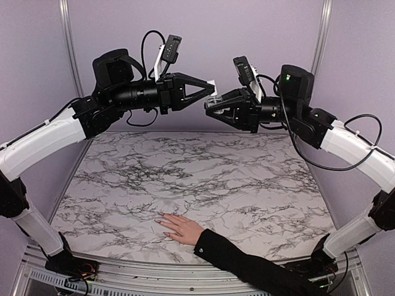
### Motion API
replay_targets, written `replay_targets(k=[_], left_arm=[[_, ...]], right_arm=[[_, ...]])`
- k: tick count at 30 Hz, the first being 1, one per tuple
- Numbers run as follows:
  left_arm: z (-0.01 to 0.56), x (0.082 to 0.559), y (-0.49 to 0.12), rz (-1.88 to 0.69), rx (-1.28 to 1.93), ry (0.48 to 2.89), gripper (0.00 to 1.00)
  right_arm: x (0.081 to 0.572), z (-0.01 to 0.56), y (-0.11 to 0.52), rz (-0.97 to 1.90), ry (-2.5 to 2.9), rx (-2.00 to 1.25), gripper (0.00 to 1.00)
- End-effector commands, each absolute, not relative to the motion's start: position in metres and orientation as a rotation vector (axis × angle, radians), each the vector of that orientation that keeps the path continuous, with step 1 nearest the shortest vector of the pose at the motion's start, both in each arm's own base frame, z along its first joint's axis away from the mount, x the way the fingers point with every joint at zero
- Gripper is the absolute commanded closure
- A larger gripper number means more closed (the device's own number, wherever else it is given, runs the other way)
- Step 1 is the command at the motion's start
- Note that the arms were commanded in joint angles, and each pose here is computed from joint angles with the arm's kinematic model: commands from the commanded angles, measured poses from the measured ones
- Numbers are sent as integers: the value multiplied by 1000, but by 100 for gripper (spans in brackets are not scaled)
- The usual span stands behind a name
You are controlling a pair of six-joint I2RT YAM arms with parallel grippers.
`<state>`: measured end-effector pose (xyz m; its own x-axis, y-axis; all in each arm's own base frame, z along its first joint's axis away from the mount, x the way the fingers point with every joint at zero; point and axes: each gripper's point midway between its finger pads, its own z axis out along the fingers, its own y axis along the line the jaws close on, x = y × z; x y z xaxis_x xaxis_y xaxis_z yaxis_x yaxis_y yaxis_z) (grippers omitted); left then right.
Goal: Paint the nails
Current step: Screw the nail polish bottle.
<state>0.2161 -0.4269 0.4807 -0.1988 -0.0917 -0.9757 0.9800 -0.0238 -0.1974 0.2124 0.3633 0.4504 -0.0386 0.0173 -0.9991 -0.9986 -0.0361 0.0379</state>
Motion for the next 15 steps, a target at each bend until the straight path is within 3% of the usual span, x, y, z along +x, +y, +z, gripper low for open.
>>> replay_targets(k=[1, 15], left_arm=[[403, 185, -442, -1597, 1291, 1463, 99], [403, 184, -444, -1652, 1330, 1456, 99]], right_arm=[[166, 557, 330, 1261, 770, -1196, 100], [141, 557, 334, 1334, 707, -1279, 100]])
